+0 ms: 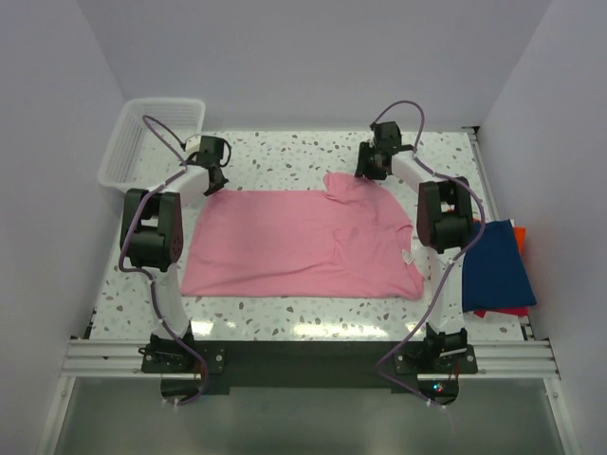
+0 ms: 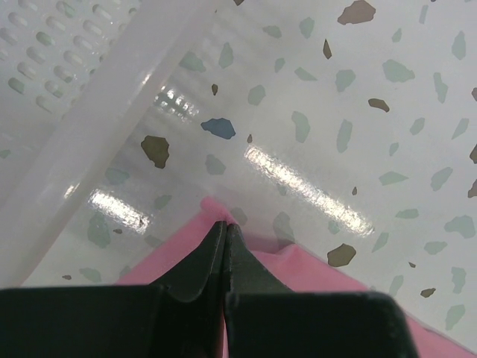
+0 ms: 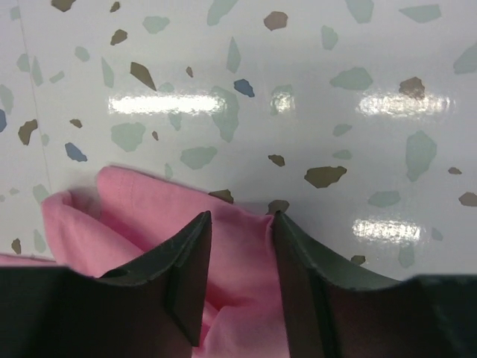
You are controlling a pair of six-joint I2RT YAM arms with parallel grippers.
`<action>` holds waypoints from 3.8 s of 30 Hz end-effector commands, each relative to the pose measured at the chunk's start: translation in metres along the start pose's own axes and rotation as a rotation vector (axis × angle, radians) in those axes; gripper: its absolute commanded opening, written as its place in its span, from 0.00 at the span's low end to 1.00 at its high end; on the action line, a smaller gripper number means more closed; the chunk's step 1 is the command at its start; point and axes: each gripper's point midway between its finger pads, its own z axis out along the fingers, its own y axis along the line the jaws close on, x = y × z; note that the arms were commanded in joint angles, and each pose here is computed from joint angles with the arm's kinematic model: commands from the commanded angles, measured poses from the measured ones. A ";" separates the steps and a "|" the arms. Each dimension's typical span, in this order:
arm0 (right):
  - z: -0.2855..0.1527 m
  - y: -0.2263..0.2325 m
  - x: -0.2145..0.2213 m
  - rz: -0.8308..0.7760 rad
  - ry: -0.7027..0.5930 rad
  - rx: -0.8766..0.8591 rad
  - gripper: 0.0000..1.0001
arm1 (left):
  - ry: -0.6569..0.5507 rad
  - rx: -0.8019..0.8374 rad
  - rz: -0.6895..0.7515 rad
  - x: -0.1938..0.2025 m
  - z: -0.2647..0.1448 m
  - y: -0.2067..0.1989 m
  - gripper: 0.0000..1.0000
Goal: Fold and stack the t-shirts
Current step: Fold the tshirt
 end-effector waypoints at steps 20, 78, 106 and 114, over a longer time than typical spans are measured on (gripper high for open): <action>-0.032 -0.035 -0.026 -0.007 -0.110 0.133 0.49 | -0.062 0.052 -0.014 -0.023 -0.010 -0.014 0.00; -0.039 0.019 -0.084 -0.172 -0.276 0.101 0.02 | -0.043 0.065 -0.008 -0.017 -0.004 -0.018 0.00; -0.135 0.012 -0.095 -0.138 -0.431 0.140 0.01 | -0.070 0.097 -0.030 -0.034 -0.022 -0.021 0.00; -0.159 0.003 -0.074 -0.063 -0.431 0.158 0.01 | -0.085 0.110 -0.042 -0.040 -0.032 -0.018 0.00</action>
